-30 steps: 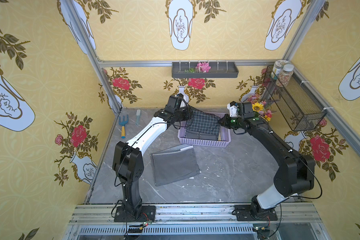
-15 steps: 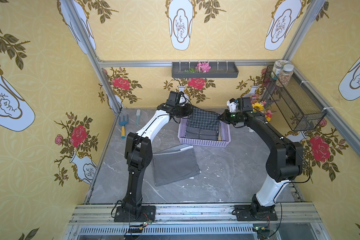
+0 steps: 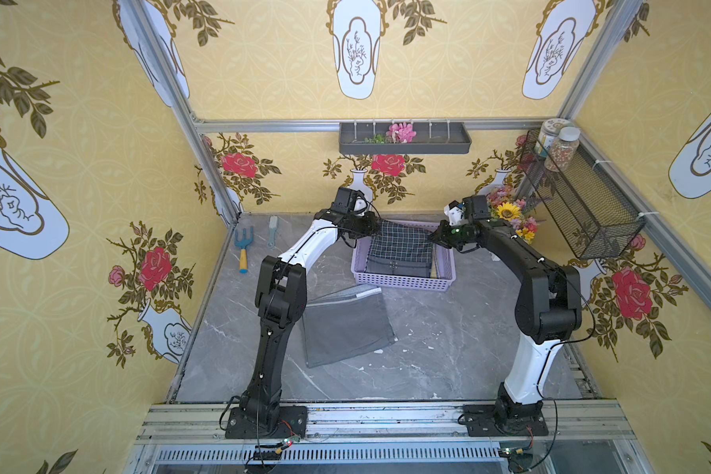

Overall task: Put the folded pillowcase in the basket
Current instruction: Place the pillowcase in the basket.

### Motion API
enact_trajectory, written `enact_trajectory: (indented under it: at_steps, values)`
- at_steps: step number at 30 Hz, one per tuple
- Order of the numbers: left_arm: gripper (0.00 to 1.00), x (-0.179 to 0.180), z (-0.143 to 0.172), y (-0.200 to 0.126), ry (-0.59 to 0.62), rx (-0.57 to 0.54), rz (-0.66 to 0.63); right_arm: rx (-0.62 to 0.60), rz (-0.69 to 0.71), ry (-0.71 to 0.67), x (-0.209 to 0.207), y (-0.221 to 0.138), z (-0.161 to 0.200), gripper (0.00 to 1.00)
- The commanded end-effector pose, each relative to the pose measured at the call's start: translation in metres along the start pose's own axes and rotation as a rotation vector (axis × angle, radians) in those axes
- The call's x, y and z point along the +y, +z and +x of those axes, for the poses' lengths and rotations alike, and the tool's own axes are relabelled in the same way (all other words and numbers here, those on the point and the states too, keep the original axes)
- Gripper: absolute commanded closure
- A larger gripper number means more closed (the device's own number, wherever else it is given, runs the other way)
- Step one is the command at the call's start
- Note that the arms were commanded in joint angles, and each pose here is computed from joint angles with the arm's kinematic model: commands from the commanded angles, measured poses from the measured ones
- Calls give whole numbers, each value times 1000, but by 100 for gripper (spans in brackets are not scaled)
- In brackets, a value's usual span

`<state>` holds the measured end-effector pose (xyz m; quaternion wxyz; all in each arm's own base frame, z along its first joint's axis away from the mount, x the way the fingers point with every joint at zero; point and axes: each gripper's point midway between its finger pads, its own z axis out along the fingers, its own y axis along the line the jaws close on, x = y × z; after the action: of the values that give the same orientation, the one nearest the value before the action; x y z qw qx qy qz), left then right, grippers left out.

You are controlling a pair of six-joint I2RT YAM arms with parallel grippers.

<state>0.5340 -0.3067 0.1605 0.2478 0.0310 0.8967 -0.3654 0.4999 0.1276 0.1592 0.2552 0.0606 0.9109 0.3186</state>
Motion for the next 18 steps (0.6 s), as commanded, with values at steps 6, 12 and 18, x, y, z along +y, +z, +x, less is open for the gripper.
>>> enact_trajectory:
  at_steps: [6, 12, 18]
  values:
    - [100, 12, -8, 12, -5, -9, 8, -7, 17, -1, -13, 8, -10, 100]
    - [100, 17, -6, 21, -17, 6, 13, 4, 18, 7, -18, 15, -11, 100]
    - [100, 26, 7, 26, -39, 41, -2, 25, 24, 19, -24, 19, -2, 100]
